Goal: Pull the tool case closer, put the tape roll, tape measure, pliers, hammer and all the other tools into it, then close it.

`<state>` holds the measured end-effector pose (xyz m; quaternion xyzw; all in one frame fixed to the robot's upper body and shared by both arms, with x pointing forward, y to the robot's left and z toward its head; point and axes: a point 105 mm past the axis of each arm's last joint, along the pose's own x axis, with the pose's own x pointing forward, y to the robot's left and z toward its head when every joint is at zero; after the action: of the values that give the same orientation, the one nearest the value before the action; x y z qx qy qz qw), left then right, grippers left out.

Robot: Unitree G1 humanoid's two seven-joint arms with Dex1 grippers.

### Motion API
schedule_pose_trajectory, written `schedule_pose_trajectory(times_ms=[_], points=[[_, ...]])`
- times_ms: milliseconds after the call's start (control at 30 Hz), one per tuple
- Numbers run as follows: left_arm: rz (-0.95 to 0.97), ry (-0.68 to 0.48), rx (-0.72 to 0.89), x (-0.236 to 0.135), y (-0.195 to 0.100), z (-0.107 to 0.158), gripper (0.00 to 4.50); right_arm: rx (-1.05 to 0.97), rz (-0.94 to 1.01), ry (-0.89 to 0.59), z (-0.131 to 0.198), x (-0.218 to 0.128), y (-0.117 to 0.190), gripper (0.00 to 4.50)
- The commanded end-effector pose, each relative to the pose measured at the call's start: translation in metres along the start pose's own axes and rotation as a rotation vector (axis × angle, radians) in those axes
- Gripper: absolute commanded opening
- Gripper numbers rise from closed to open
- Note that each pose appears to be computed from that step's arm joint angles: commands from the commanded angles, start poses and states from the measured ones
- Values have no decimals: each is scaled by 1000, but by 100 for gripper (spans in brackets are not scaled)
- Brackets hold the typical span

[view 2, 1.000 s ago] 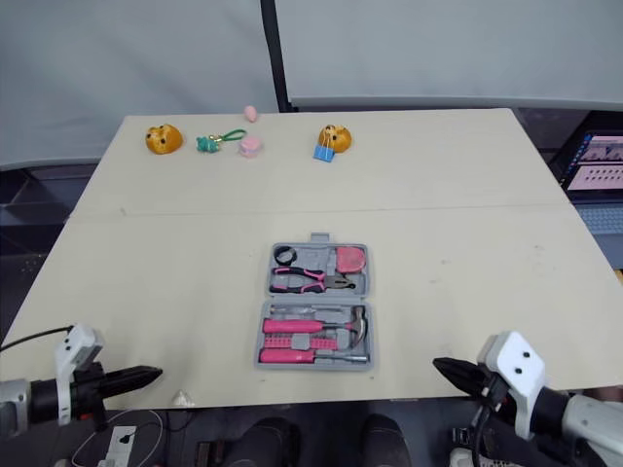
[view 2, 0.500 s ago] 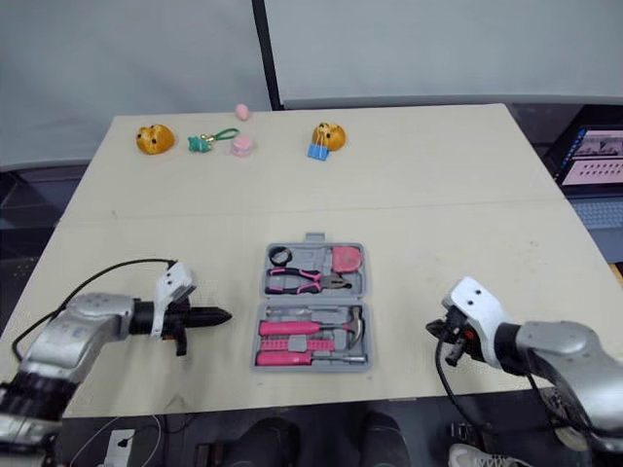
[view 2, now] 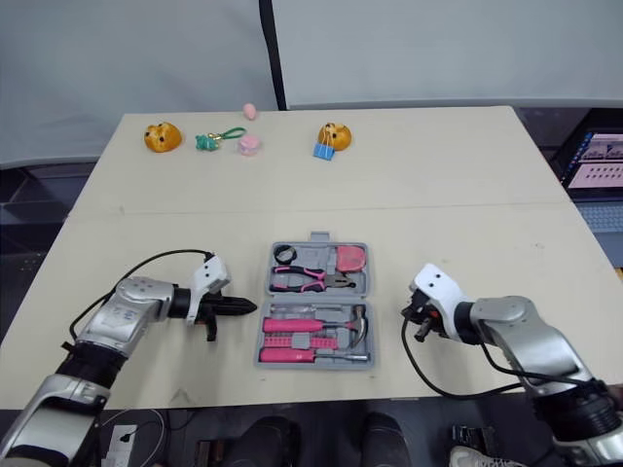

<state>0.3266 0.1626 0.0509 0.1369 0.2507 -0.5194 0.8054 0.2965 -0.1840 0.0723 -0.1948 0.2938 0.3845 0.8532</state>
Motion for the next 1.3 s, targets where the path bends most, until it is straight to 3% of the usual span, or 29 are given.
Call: schedule_pose_trajectory(times_ms=[33, 633, 1300], points=[[16, -5, 20, 6, 3, 5, 0, -38, -3, -32, 11, 5, -2, 6], [-18, -21, 29, 29, -6, 15, 0, -70, 47, -117, 42, 45, 6, 6], [-33, -4, -46, 18, -39, -3, 0, -96, 136, -104, 37, 32, 33, 6]])
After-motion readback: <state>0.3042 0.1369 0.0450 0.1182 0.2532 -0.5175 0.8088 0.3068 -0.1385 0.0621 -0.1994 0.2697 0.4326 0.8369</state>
